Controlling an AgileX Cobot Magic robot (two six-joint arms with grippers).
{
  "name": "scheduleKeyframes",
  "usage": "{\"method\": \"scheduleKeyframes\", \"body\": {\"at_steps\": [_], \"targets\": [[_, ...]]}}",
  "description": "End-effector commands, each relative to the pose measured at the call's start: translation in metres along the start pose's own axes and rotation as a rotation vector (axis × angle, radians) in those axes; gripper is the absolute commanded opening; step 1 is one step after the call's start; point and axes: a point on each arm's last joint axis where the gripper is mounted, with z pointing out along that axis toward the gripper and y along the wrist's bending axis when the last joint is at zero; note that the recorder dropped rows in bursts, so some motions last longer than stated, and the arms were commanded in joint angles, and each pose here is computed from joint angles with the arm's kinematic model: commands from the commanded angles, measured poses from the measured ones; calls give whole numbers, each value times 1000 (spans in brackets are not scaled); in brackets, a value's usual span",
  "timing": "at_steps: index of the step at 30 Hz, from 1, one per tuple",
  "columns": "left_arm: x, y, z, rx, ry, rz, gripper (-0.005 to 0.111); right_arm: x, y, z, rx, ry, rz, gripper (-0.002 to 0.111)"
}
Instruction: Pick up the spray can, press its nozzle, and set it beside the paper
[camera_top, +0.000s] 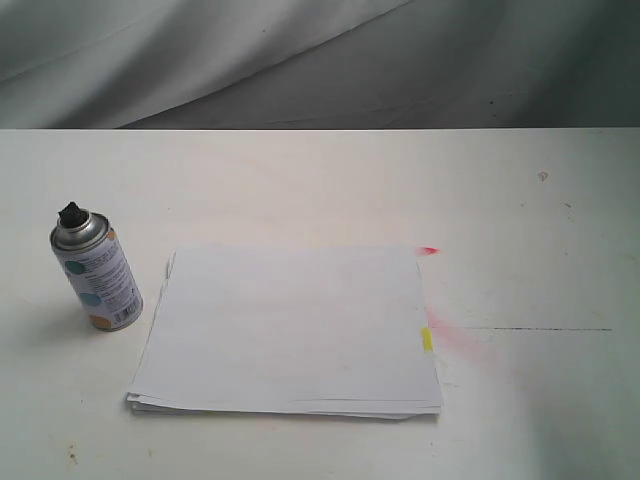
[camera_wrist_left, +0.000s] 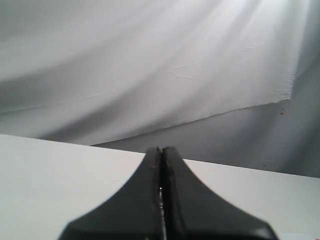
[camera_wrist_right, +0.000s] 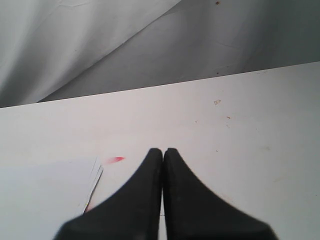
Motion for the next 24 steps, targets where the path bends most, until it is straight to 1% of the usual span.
{"method": "scheduleKeyframes", "body": {"at_steps": [1, 2, 3, 4, 6, 7, 16, 19, 20, 21, 22, 23, 24], "targets": [[3, 5, -2, -51, 16, -55, 0, 1, -1, 0, 7, -4, -10, 0], [2, 4, -2, -35, 3, -28, 0, 1, -1, 0, 7, -4, -10, 0], [0, 2, -2, -22, -7, -43, 0, 1, -1, 0, 7, -4, -10, 0], [-3, 0, -2, -3, -18, -27, 0, 1, -1, 0, 7, -4, -10, 0], [-6, -1, -2, 0, -27, -118, 0, 1, -1, 0, 7, -4, -10, 0], [-7, 0, -3, -11, -33, -138, 0, 1, -1, 0, 7, -4, -10, 0], [-7, 1, -3, -17, -35, -130, 0, 1, -1, 0, 7, -4, -10, 0], [-7, 2, -3, -28, -33, -166, 0, 1, -1, 0, 7, -4, -10, 0], [-6, 2, -3, -30, -29, -196, 0, 1, -1, 0, 7, -4, -10, 0], [-6, 2, -3, -33, -25, -161, 0, 1, -1, 0, 7, -4, -10, 0], [-5, 3, -3, -37, -17, -189, 0, 1, -1, 0, 7, -4, -10, 0], [-4, 3, -3, -40, -9, -149, 0, 1, -1, 0, 7, -4, -10, 0], [-3, 4, -3, -48, 4, -148, 0, 1, -1, 0, 7, -4, -10, 0]]}}
